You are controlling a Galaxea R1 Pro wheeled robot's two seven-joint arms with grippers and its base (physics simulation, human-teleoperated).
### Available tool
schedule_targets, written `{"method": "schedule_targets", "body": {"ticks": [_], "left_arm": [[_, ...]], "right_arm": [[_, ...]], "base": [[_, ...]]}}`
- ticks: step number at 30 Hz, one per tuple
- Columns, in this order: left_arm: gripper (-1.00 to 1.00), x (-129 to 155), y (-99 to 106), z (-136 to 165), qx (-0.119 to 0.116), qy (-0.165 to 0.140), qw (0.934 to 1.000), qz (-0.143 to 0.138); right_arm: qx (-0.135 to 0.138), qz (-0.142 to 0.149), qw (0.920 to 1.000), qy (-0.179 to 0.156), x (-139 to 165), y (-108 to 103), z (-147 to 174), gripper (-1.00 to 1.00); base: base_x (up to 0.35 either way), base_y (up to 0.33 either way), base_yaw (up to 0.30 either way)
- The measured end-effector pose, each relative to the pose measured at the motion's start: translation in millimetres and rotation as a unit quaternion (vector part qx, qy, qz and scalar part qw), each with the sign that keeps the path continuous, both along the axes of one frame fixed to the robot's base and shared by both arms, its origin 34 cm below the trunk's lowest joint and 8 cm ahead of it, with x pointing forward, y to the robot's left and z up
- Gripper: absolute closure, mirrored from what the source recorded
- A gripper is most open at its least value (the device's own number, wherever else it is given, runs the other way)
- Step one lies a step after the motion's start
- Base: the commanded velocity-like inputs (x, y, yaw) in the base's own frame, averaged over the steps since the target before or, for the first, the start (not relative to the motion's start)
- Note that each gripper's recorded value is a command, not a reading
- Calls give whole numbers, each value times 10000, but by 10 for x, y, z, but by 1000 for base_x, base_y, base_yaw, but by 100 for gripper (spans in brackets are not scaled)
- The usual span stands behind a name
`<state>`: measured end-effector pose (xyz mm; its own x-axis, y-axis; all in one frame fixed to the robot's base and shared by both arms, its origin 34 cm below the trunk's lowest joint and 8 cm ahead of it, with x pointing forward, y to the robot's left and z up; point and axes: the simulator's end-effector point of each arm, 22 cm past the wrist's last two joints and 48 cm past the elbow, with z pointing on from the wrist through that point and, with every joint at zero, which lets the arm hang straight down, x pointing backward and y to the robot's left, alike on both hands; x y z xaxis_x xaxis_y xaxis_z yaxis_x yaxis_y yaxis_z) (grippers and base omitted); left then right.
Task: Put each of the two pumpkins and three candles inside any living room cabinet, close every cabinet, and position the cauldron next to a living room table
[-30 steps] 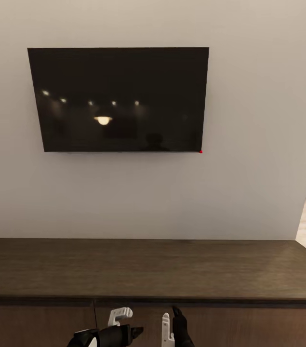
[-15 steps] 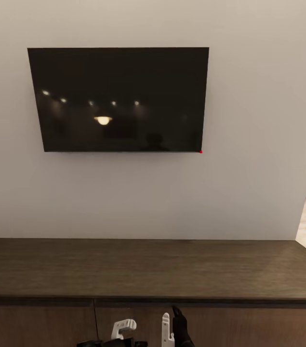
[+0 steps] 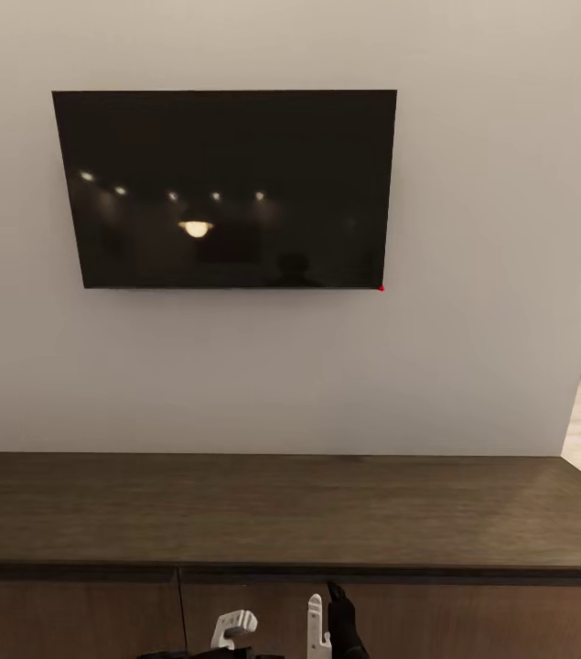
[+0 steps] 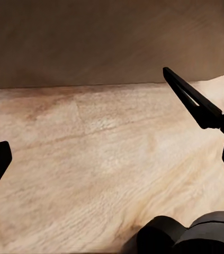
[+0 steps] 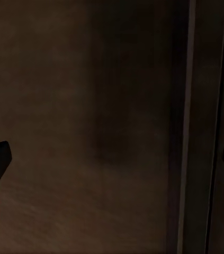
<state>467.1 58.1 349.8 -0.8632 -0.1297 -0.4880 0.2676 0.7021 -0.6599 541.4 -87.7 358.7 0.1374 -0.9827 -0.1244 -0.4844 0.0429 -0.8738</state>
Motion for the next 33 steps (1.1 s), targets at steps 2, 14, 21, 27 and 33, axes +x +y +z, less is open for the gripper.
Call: {"method": "schedule_targets", "body": {"ticks": [2, 14, 21, 27, 33], "left_arm": [[-100, -14, 10, 11, -32, -15, 10000, -58], [-100, -94, 69, 132, -400, -92, 9985, -362], [-100, -135, 73, 114, -440, -42, 9983, -383], [-100, -148, 80, 96, -438, -14, 9983, -382], [-100, -158, 96, 80, -428, 8, 9984, -376]], "right_arm": [[2, -2, 10000, -2, 1, 0, 1, -100], [7, -10, 10000, -3, 2, -3, 2, -100], [2, -6, 10000, 13, -23, -2, -14, -100], [-5, 12, 9999, 109, -130, 5, -112, -100], [-4, 14, 9999, 121, -137, 6, -119, -100]], "base": [[0, 0, 0], [2, 0, 0], [190, 0, 0], [53, 0, 0], [9, 0, 0]]}}
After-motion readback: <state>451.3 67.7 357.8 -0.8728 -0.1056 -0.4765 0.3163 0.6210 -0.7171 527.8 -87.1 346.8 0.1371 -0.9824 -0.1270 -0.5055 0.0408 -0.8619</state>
